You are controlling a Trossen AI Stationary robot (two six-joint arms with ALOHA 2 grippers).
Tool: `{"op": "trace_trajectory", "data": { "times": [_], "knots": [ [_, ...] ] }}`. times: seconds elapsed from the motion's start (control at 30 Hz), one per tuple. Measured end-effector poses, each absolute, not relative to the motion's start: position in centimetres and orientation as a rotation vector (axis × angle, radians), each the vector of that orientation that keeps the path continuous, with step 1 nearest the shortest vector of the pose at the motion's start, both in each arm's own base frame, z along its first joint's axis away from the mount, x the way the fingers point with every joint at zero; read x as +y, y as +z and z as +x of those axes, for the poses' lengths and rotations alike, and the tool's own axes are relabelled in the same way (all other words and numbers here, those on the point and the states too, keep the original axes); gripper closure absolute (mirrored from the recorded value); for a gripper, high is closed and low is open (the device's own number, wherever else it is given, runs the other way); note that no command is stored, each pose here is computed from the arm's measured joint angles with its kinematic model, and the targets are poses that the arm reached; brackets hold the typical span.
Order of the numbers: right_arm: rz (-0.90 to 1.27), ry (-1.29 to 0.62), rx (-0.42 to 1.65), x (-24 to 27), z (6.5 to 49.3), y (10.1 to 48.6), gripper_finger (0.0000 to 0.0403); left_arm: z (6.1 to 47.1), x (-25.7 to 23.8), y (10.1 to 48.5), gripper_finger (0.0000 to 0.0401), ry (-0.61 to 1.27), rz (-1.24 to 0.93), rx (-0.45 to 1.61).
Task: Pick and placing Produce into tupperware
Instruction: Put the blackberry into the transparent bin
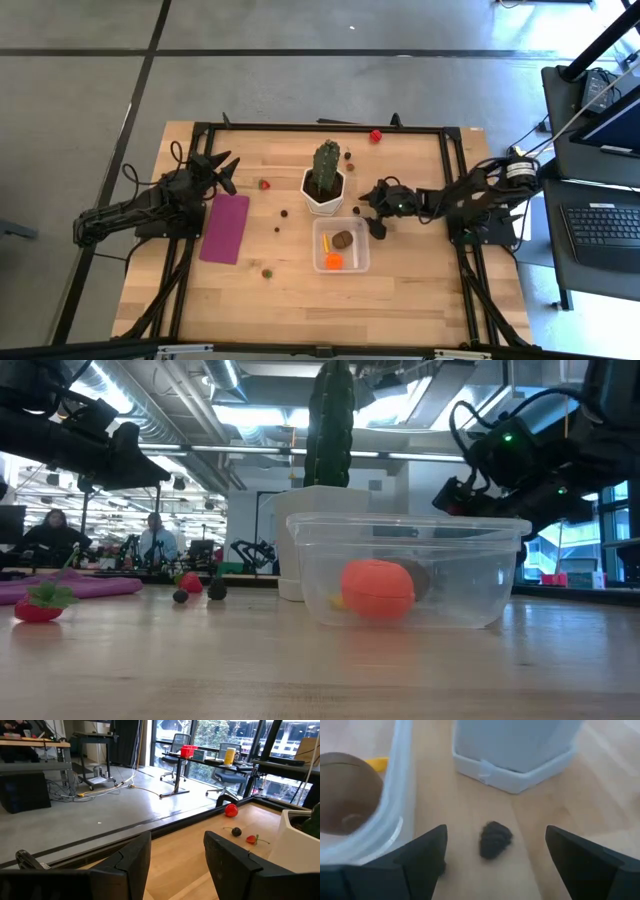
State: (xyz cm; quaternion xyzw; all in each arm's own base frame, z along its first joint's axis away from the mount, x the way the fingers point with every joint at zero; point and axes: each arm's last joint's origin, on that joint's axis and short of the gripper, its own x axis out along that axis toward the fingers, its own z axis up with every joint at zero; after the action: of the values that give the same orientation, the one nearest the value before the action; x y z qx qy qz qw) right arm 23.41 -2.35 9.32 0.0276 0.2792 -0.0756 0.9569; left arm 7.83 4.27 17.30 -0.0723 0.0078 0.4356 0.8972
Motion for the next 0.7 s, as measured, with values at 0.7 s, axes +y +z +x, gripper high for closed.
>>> {"op": "trace_trajectory", "data": {
  "times": [0.7],
  "knots": [
    [0.066,-0.138,0.649,-2.4,24.7,7.9,0.0166,7.8,4.3,17.3,0.0225,0.902,-0.15,0.016]
  ]
}}
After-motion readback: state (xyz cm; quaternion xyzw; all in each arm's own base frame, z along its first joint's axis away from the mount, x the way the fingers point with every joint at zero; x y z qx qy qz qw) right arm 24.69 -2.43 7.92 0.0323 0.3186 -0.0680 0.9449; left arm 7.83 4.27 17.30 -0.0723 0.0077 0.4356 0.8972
